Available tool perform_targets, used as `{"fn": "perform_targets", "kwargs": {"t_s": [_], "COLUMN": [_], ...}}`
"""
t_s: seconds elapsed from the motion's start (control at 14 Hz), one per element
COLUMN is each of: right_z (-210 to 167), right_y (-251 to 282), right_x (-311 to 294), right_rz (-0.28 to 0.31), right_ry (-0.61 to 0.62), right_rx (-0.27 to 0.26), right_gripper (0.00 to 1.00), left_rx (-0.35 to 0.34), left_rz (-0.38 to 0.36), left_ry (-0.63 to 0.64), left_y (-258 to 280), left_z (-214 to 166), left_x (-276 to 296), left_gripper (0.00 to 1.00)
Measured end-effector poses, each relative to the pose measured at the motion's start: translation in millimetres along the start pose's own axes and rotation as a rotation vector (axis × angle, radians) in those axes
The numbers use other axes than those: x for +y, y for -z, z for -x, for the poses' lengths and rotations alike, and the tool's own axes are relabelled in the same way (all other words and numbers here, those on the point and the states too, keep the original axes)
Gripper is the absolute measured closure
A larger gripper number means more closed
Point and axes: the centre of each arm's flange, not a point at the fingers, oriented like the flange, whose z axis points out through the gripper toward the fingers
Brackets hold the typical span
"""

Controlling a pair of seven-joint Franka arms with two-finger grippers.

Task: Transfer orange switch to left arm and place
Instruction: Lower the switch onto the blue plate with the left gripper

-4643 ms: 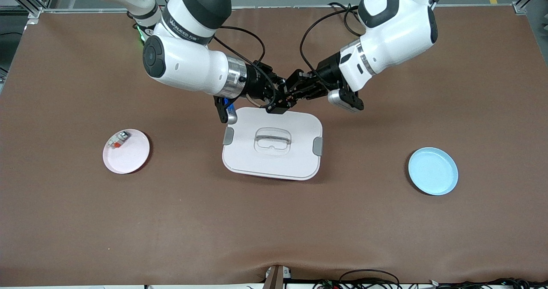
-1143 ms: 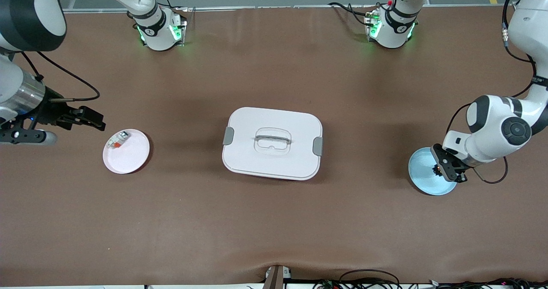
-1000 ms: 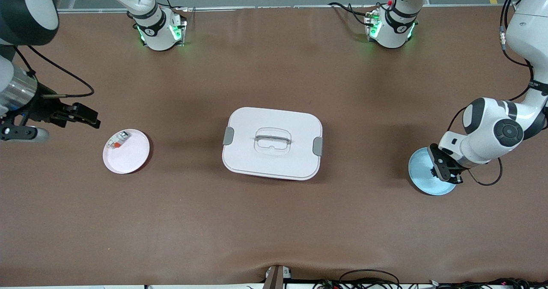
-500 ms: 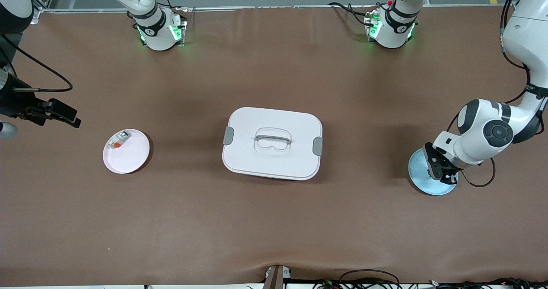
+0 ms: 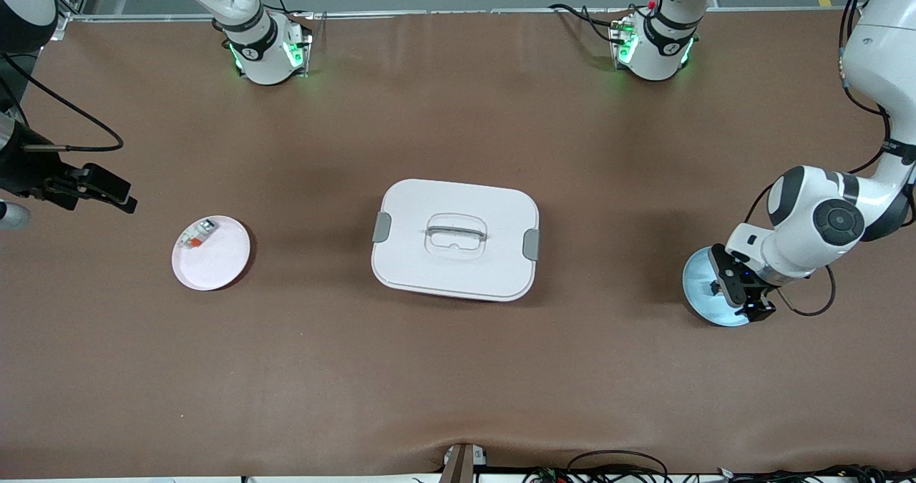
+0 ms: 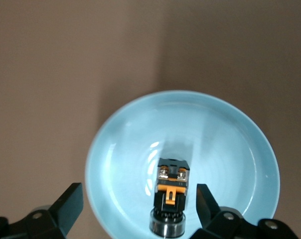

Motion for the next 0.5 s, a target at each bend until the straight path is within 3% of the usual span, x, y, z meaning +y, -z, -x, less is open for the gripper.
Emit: {"fn": "perform_targets", "kwargs": {"t_s": [0.5], "right_z": [-1], "right_y": [2], "right_x": [4], "right_rz": [0.000], "right_ry": [-0.006], "right_rx": [0.005], "right_gripper": [0.00], "left_rx": [-0.011], "left_rz": [0.045], "left_ry": [0.459], "left_y": [122], "left_z": [-30], "left_x": [-37], "left_gripper": [0.00]}}
